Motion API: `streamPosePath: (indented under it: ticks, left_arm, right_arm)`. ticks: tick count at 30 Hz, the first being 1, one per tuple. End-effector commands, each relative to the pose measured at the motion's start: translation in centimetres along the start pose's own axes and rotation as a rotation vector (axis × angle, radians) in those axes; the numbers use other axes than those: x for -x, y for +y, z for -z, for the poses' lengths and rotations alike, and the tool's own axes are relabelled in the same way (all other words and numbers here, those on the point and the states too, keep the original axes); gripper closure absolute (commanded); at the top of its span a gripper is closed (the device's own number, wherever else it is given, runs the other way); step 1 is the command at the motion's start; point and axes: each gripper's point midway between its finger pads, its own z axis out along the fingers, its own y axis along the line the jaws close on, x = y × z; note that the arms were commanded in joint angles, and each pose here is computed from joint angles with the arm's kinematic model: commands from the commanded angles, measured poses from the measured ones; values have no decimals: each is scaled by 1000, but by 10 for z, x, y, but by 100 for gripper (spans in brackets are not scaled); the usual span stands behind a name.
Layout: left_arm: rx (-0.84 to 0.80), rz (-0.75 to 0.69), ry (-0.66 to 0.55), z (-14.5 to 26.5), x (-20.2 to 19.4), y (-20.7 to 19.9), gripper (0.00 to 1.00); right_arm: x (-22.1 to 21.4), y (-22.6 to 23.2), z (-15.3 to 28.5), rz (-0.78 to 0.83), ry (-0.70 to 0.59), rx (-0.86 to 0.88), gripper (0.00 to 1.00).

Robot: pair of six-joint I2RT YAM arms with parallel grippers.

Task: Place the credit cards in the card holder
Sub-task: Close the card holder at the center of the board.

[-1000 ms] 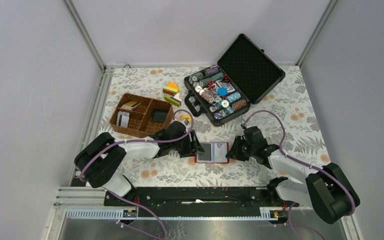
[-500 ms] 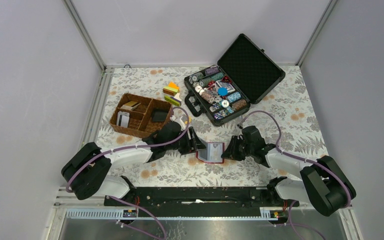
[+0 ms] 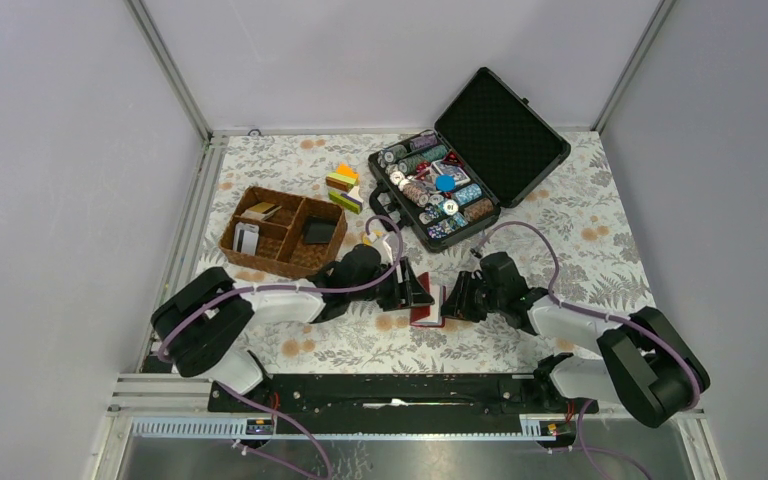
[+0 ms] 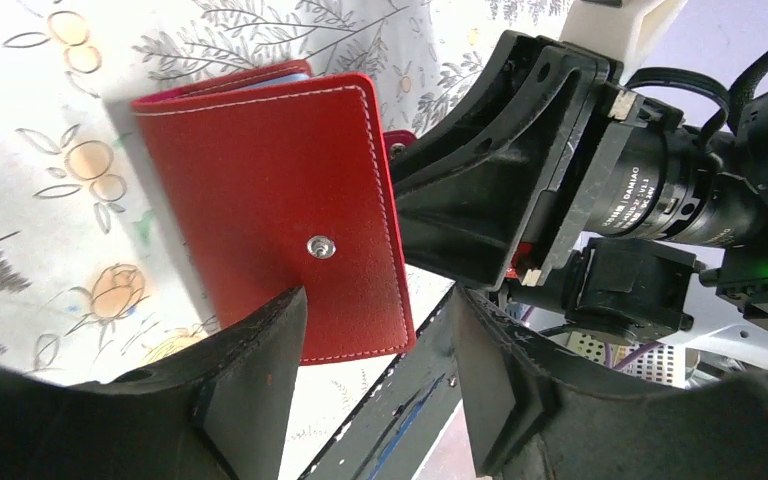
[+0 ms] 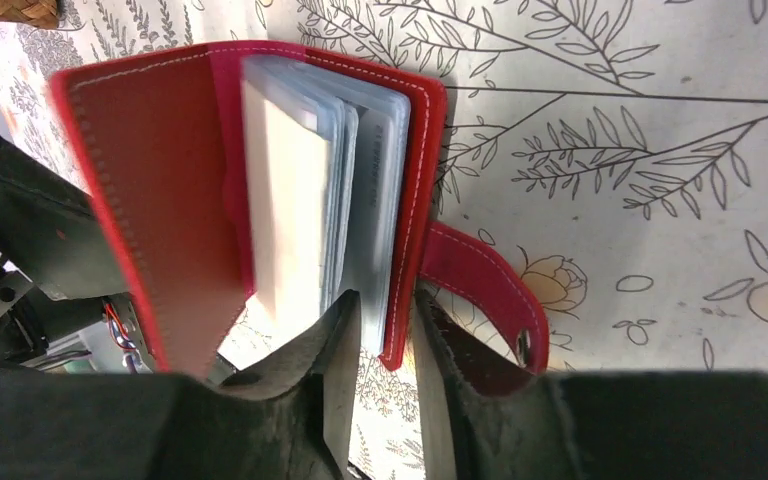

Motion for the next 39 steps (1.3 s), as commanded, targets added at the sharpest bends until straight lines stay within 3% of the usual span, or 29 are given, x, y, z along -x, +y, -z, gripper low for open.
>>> streamPosePath:
  ticks: [1, 11, 19, 25, 30, 35, 39]
  left_arm:
    - [-119, -31, -29, -10, 12, -34, 42]
    - [-92, -20, -17, -26, 8, -19, 42]
    - [-77, -12, -23, -25, 5, -11, 42]
    - [-66, -27, -23, -21, 5, -11, 42]
    - [-76, -29, -19, -21, 4, -13, 42]
    - [-74, -44, -31, -17, 8, -18, 41]
    - [-3, -64, -91, -4, 19, -13, 33]
  right_arm:
    - [12, 6, 6, 8, -63, -12, 63]
    - [22, -21, 36, -64, -210, -175, 37]
    - [20, 6, 33, -27, -210, 0, 28]
    - [10, 17, 16, -9, -93, 59, 41]
    - [10, 9, 9, -20, -77, 18, 53]
    - [6, -7, 4, -47, -60, -57, 73]
    - [3, -25, 3, -66, -64, -142, 89]
